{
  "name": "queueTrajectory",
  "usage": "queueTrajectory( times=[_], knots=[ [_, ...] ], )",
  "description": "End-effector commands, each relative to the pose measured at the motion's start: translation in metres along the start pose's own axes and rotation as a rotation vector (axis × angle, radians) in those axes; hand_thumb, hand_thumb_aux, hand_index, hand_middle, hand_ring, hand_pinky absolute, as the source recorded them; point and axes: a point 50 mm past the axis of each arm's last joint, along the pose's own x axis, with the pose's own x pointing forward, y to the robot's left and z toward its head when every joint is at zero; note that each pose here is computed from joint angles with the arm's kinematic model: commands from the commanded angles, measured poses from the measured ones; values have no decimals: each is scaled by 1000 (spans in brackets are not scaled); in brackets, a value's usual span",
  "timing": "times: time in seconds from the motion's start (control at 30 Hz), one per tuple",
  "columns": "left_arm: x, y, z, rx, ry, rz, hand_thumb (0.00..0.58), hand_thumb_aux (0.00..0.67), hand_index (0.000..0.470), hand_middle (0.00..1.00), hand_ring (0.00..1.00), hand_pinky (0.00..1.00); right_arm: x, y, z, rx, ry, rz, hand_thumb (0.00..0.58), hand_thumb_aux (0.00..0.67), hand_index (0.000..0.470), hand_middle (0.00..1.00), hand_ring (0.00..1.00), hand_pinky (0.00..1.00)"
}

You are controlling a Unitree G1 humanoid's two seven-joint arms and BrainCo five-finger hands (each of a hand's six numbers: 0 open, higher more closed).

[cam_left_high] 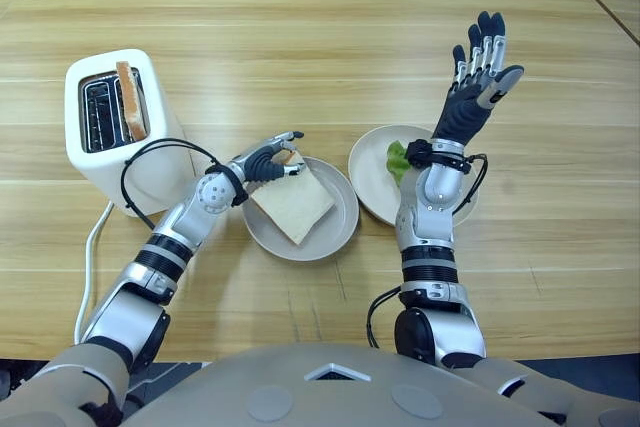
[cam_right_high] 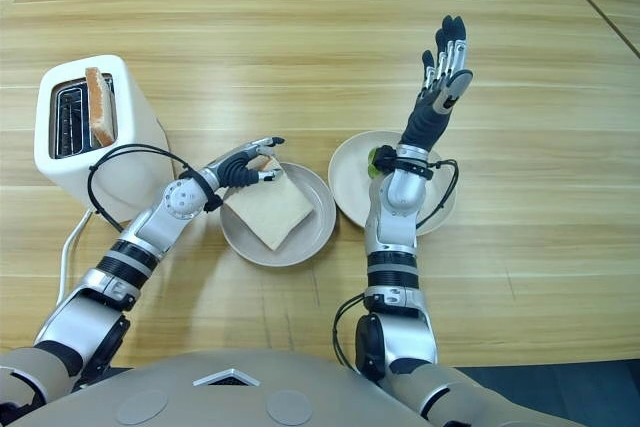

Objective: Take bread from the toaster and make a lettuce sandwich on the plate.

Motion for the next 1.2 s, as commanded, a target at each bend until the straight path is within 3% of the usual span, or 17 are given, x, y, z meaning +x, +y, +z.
queueTrajectory(
  times=[0.03, 0.33, 0.43, 0.6, 0.7, 0.8, 0.97, 1.2],
  knots=[
    [2, 5, 1, 65, -2, 14, 0, 0, 0, 0, 0, 0, -2, -1, -2, -4, 15, -1, 0, 0, 0, 0, 0, 0],
    [-5, 13, 24, 55, -99, 80, 0, 0, 0, 0, 0, 0, 2, -8, -3, -121, 14, 48, 0, 0, 0, 0, 0, 0],
    [-22, 45, 43, -34, -179, 308, 0, 0, 0, 0, 0, 0, 6, -21, -4, -416, 24, 224, 0, 0, 0, 0, 0, 0],
    [-73, 85, 65, -227, -365, 629, 0, 0, 0, 0, 0, 0, -1, -76, -13, -965, 148, 553, 0, 0, 0, 0, 0, 0],
    [-95, 92, 66, -287, -414, 724, 0, 0, 0, 0, 0, 0, -5, -103, -24, -1269, 223, 696, 0, 0, 0, 0, 0, 0],
    [-98, 88, 63, -296, -406, 725, 0, 0, 0, 0, 0, 0, -14, -118, -40, -1527, 248, 874, 0, 0, 0, 0, 0, 0],
    [-95, 79, 62, -286, -411, 682, 0, 0, 0, 0, 0, 0, -19, -131, -49, -1696, 194, 979, 0, 0, 0, 0, 0, 0],
    [-94, 76, 61, -290, -410, 673, 0, 0, 0, 0, 0, 0, -22, -135, -53, -1721, 124, 984, 0, 0, 0, 0, 0, 0]
  ],
)
